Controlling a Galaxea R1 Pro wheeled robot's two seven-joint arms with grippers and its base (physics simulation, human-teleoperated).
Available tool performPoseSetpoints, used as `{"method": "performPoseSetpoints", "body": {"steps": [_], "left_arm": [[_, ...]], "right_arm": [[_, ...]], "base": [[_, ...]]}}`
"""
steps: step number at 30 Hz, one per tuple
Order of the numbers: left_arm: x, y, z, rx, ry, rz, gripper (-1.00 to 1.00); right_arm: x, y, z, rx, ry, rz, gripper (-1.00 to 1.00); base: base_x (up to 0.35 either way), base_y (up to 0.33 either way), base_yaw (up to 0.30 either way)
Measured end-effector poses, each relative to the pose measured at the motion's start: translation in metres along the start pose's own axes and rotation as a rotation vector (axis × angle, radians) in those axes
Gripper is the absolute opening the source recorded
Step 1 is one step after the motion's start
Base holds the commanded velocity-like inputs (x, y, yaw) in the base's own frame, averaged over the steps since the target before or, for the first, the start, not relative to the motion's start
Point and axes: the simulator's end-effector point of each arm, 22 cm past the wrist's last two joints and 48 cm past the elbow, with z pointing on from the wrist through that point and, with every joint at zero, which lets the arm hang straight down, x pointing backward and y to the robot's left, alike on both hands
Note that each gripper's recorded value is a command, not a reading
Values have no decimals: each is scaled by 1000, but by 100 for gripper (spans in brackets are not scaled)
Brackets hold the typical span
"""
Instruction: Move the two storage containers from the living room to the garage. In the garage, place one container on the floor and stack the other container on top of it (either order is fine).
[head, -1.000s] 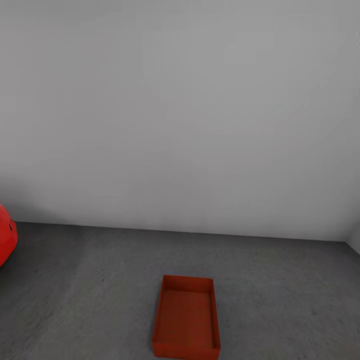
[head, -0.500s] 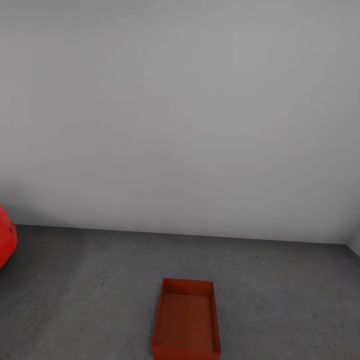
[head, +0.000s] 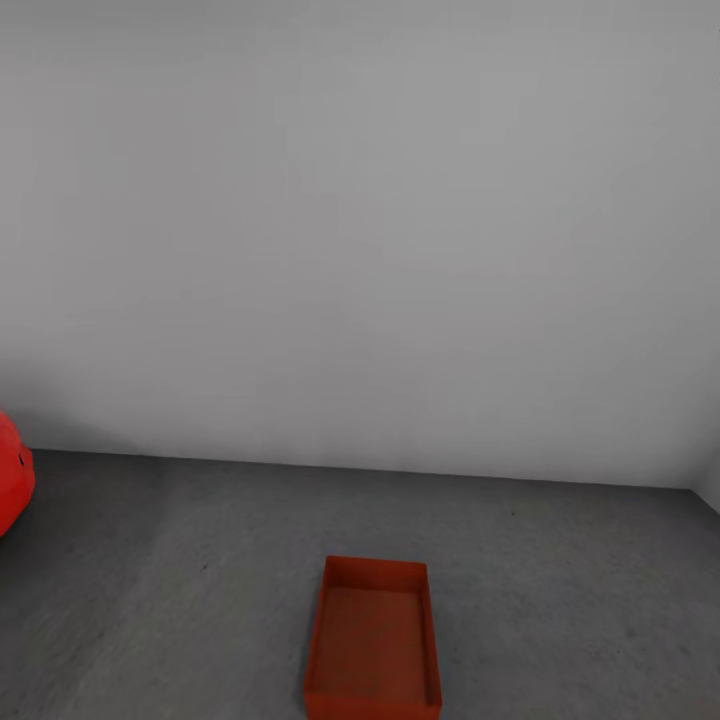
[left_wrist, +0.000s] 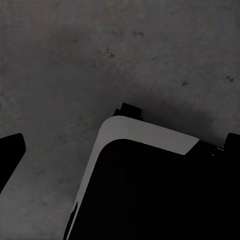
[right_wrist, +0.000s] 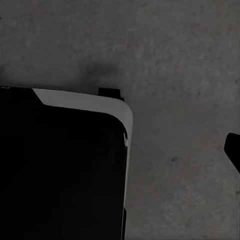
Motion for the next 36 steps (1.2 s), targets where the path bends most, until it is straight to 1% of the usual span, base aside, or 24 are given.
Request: {"method": "performPoseSetpoints", "body": {"steps": [9,12,24,36], "left_arm": [[0,0,0,0,0,0,100],[0,0,0,0,0,0,100],[0,0,0,0,0,1,100],[0,0,0,0,0,0,100]], "right_arm": [[0,0,0,2,-1,2,100],[-1,-1,0,3,-3,3,100],[-2,-2,0,8,-8,13,100],[-1,0,0,3,-7,10,100]], "base": [[0,0,-4],[0,0,-130],[0,0,-272],[0,0,-295]]}}
